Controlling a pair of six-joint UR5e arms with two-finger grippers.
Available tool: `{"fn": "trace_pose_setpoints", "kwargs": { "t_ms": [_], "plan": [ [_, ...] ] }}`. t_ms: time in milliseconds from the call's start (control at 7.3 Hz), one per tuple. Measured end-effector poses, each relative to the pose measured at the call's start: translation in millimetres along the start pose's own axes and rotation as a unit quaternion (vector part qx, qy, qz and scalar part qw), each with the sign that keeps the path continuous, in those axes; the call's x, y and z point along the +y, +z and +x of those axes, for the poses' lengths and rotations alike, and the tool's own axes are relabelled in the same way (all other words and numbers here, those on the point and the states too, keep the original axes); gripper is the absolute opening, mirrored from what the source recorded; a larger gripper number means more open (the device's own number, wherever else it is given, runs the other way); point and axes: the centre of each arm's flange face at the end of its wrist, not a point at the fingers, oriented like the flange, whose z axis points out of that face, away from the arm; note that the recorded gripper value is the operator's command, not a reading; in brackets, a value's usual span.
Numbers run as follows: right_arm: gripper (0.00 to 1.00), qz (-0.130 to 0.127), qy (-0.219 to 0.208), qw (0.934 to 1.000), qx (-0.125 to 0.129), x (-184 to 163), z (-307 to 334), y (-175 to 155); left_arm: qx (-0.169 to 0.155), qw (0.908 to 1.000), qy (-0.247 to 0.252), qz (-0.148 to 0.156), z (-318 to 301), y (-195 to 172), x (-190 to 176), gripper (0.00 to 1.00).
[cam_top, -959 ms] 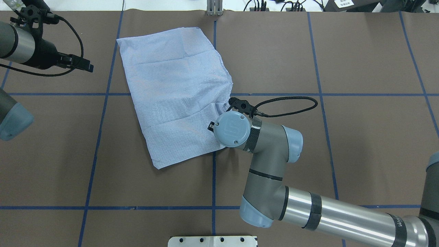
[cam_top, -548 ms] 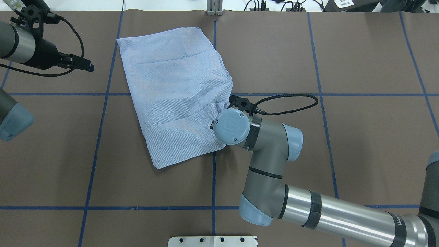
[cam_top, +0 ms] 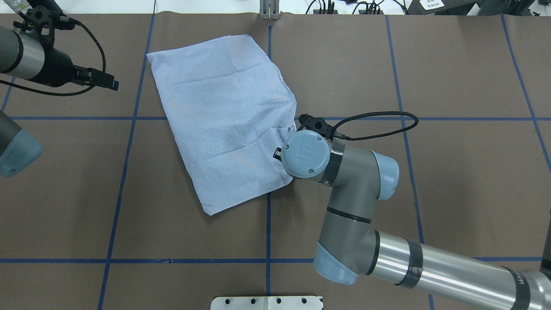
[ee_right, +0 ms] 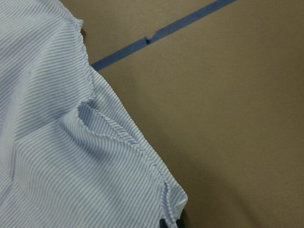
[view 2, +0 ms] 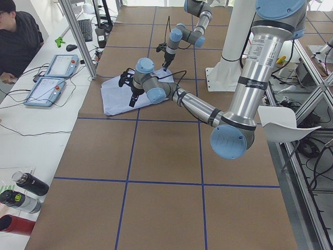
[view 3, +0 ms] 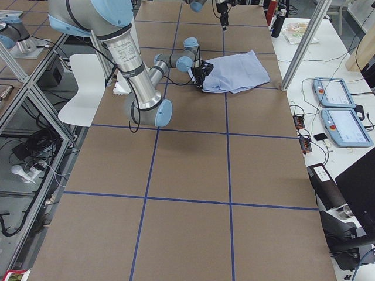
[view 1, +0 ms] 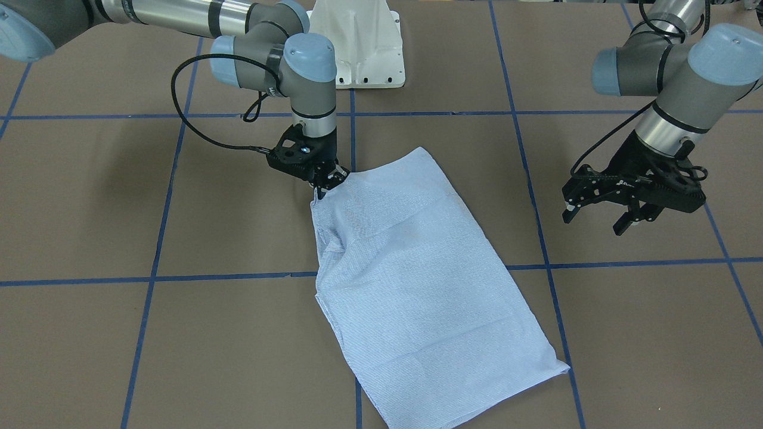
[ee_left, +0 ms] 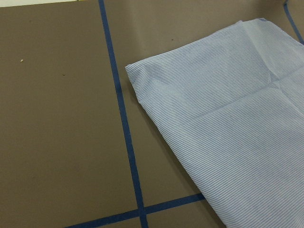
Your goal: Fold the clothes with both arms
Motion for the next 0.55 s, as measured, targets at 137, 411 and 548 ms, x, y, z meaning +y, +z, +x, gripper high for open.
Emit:
{"fn": "trace_pose_setpoints", "kwargs": {
  "t_ms": [137, 411, 548],
  "plan": [
    [0.0, -0.005, -0.004, 1.0, -0.003, 12, 20, -23, 0.001, 1.0, 0.0, 0.0, 2, -1, 0, 1.0],
    [0.0, -0.015, 0.003, 0.9999, 0.001, 55, 41, -68, 0.009, 1.0, 0.001, 0.002, 9, -5, 1, 1.0],
    [0.0, -0.015, 0.009, 0.9999, -0.001, 71, 43, -80, 0.025, 0.9997, -0.009, -0.004, 22, -10, 6, 1.0]
  ]
}}
